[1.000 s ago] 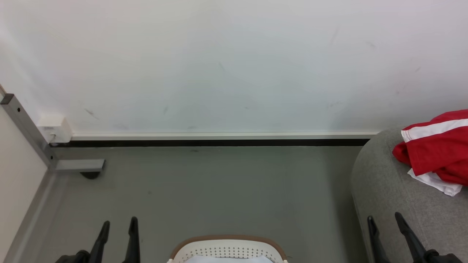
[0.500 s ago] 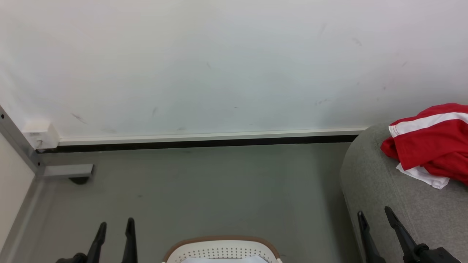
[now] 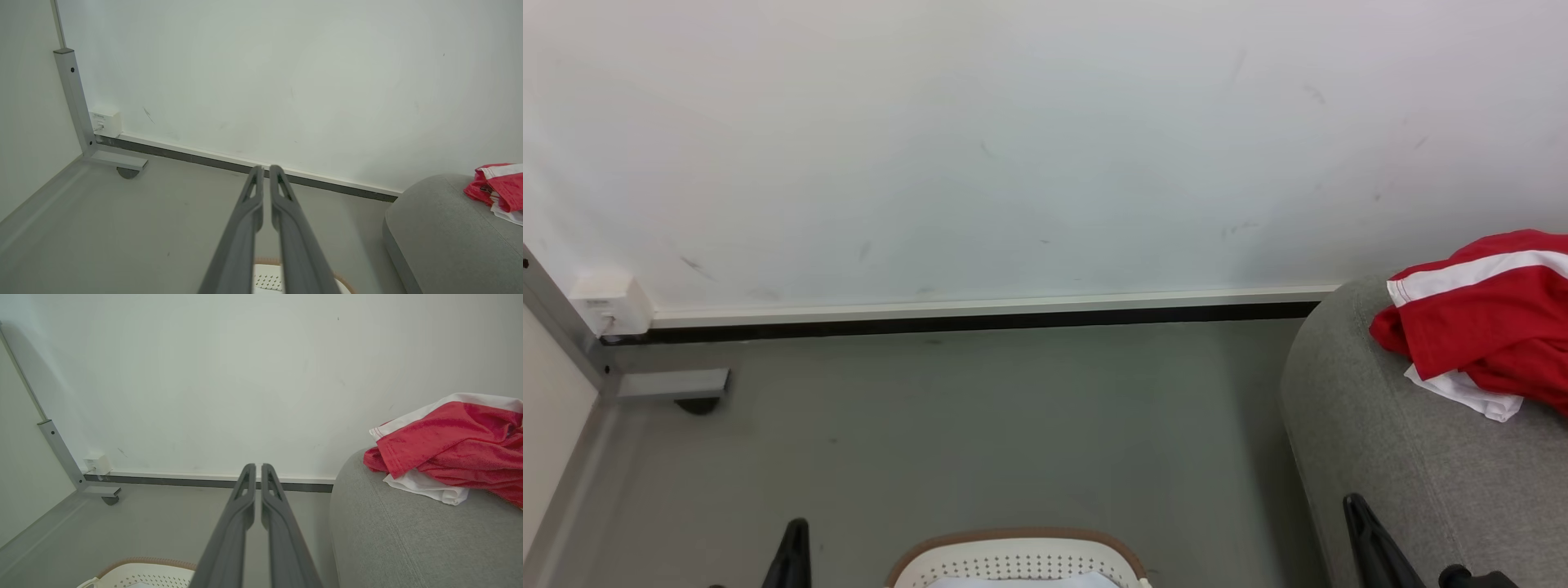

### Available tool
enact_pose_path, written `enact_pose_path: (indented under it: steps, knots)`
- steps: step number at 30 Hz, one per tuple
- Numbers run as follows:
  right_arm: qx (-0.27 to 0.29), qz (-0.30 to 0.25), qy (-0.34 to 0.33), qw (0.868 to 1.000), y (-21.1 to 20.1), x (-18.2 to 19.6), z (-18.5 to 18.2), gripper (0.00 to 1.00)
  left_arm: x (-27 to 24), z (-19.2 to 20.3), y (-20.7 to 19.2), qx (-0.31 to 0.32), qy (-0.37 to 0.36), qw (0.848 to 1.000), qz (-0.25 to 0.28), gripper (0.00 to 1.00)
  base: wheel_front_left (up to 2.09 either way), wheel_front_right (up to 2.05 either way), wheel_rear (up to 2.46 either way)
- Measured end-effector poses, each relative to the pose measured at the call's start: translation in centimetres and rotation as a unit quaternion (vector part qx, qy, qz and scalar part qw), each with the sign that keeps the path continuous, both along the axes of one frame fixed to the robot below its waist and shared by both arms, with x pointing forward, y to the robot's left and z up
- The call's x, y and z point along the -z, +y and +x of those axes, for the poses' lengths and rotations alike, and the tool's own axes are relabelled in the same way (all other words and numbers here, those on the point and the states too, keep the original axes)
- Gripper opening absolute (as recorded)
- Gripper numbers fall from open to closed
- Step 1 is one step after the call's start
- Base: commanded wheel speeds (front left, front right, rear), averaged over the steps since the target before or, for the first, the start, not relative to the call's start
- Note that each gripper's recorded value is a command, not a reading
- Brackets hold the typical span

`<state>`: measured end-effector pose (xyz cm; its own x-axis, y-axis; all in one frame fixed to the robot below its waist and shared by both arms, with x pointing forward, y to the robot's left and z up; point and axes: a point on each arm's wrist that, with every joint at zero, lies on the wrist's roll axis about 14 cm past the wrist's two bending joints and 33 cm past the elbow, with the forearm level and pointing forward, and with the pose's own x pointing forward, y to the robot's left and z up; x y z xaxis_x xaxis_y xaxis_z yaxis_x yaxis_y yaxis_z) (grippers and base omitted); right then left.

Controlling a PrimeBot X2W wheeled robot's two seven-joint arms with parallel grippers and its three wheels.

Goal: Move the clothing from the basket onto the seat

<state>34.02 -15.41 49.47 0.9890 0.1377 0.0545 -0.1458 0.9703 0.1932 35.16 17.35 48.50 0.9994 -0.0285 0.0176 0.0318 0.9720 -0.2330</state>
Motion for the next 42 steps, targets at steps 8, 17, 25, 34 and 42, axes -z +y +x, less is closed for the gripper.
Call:
enact_pose_path:
  steps: [8,17,25,34,42]
  knots:
    - [0.016,0.064,0.025,0.998,-0.7,0.7,0.0,0.00,1.1,-0.1,0.5,-0.013,0.029,0.998,-0.060,0.00,0.00,0.00,0.00]
    - [0.035,0.139,0.040,0.989,-1.6,0.8,0.5,0.00,1.0,0.3,1.1,-0.028,0.038,0.990,-0.135,0.00,0.00,0.00,0.00]
    - [0.046,0.199,0.051,0.978,-2.2,0.9,0.9,0.00,1.0,0.7,1.4,-0.035,0.045,0.979,-0.194,0.00,0.00,0.00,0.00]
    - [0.055,0.260,0.057,0.962,-2.8,0.7,1.4,0.00,0.8,1.2,1.5,-0.038,0.047,0.965,-0.255,0.00,0.00,0.00,0.00]
    - [0.059,0.307,0.061,0.948,-3.2,0.5,1.9,0.00,0.6,1.5,1.7,-0.039,0.048,0.951,-0.302,0.00,0.00,0.00,0.00]
